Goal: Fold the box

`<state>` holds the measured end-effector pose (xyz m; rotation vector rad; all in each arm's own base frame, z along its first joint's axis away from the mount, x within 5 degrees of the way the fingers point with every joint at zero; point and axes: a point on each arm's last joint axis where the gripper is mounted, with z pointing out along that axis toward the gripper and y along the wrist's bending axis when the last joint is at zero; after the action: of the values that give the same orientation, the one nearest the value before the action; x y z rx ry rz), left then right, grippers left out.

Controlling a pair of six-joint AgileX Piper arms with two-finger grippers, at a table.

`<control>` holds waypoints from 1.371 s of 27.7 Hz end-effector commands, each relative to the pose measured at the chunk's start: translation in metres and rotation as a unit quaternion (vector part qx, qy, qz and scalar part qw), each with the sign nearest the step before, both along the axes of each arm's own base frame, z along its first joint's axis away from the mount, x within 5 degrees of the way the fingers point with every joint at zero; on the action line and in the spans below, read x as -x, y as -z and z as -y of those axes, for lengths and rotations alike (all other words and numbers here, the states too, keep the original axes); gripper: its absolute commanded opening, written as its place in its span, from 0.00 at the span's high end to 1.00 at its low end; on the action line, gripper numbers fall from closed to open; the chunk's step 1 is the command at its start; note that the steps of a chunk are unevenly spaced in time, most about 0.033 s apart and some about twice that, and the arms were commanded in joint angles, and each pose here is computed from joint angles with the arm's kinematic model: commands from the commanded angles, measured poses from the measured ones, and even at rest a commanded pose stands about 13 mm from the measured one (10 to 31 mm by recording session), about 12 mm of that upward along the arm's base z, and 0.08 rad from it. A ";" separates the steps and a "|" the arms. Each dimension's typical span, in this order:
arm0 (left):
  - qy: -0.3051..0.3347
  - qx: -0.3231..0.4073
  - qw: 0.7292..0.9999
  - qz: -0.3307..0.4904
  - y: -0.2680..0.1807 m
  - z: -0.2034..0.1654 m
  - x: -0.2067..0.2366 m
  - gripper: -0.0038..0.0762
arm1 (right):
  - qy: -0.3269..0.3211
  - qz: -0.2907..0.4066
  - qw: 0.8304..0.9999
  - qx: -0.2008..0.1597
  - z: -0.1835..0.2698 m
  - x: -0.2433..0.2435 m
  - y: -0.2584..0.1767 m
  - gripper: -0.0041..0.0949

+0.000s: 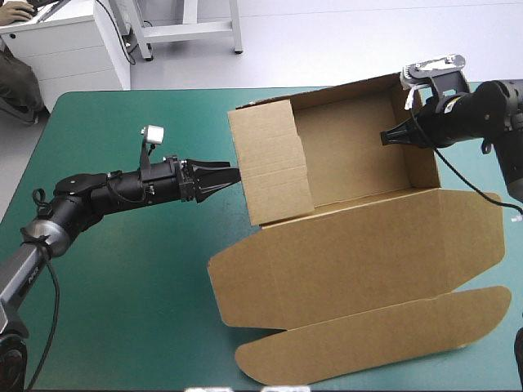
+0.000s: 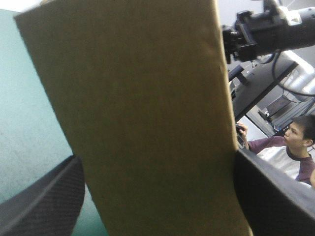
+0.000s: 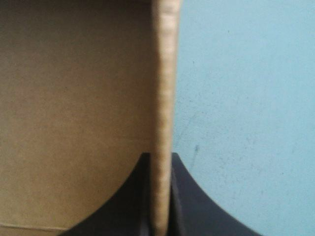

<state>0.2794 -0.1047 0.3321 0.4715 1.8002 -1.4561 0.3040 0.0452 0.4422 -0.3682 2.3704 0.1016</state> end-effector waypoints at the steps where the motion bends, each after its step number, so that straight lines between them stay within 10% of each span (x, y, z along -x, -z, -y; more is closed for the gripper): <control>1: 0.046 0.087 0.994 0.047 -0.046 0.003 0.015 0.22 | -0.001 0.069 0.997 -0.029 -0.006 0.011 -0.025 0.97; 14: 0.044 0.044 0.996 0.068 -0.059 0.024 0.015 0.22 | 0.001 0.101 0.992 -0.073 -0.025 0.010 -0.032 0.97; 26: -0.100 -0.141 0.983 0.067 -0.097 0.074 0.012 0.22 | 0.031 0.130 0.988 -0.074 -0.039 0.010 -0.036 0.97; 38: -0.203 -0.222 0.953 0.047 -0.116 0.085 0.022 0.51 | 0.042 0.137 0.985 -0.092 -0.040 0.008 -0.037 0.97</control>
<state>0.2699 -0.1890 0.4179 0.4172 2.1198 -0.6481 0.3072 0.0794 0.4524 -0.2240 2.2312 0.0878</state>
